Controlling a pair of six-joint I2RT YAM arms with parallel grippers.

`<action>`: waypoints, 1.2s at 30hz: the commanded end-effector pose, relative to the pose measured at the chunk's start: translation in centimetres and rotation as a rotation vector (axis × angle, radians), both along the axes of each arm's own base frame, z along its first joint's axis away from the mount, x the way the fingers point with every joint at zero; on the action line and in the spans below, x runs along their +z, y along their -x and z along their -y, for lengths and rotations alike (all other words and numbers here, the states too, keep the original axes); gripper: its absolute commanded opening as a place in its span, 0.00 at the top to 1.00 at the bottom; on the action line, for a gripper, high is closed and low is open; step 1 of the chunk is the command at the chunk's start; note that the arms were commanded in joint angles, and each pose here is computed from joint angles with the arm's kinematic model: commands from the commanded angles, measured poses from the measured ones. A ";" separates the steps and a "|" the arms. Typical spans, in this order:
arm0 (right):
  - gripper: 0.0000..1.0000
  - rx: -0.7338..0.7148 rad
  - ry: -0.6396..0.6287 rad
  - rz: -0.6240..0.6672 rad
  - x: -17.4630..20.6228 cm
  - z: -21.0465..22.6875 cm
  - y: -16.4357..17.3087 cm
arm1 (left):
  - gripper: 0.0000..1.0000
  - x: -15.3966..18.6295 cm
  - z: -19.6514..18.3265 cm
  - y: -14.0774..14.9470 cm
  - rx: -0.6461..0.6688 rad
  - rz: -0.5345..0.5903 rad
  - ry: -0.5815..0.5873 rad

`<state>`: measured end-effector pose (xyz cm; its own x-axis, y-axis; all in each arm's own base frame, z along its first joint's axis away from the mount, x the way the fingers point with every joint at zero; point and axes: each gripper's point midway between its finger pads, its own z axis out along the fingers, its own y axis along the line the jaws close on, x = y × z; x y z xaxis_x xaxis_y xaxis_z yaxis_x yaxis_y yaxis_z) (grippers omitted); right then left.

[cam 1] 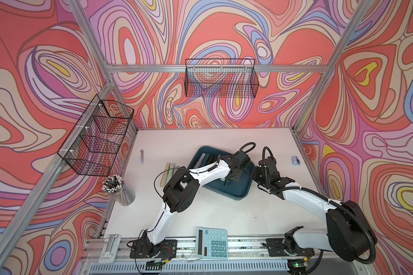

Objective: Put the pruning pliers into the storage box
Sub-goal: Place the pruning pliers in the storage box, then adjust the pruning pliers in the storage box.

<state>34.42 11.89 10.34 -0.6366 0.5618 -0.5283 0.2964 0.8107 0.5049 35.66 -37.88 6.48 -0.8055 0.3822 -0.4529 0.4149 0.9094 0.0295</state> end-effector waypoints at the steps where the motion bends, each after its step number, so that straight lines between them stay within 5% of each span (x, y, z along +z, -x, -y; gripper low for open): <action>1: 0.64 0.018 0.075 0.051 2.8 0.5 -0.8 | 0.62 5.8 0.8 -0.7 -0.019 0.090 0.089; 9: 0.67 0.113 0.140 0.090 5.0 -0.6 -1.7 | 0.57 12.6 -1.0 -0.8 -0.021 0.218 0.204; 13: 0.70 0.183 0.168 0.115 5.9 -3.3 -1.8 | 0.57 13.5 -6.3 -1.9 0.100 0.234 0.236; 18: 0.77 0.242 0.185 0.010 2.6 -5.8 -1.2 | 0.58 14.3 -15.5 -1.9 0.277 0.275 0.220; 26: 0.84 0.224 0.154 -0.085 -1.4 -6.3 -0.8 | 0.58 12.6 -26.2 1.3 0.522 0.217 0.251; 36: 0.85 0.214 0.162 -0.149 -4.9 -6.6 -1.3 | 0.59 7.4 -29.9 4.0 0.687 0.087 0.338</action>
<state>35.01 18.06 5.51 -0.8213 0.2971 -0.4871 0.1579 0.9388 0.3063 31.98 -8.05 13.88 -0.7810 -0.2890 -0.5537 -0.2001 0.9556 -0.2165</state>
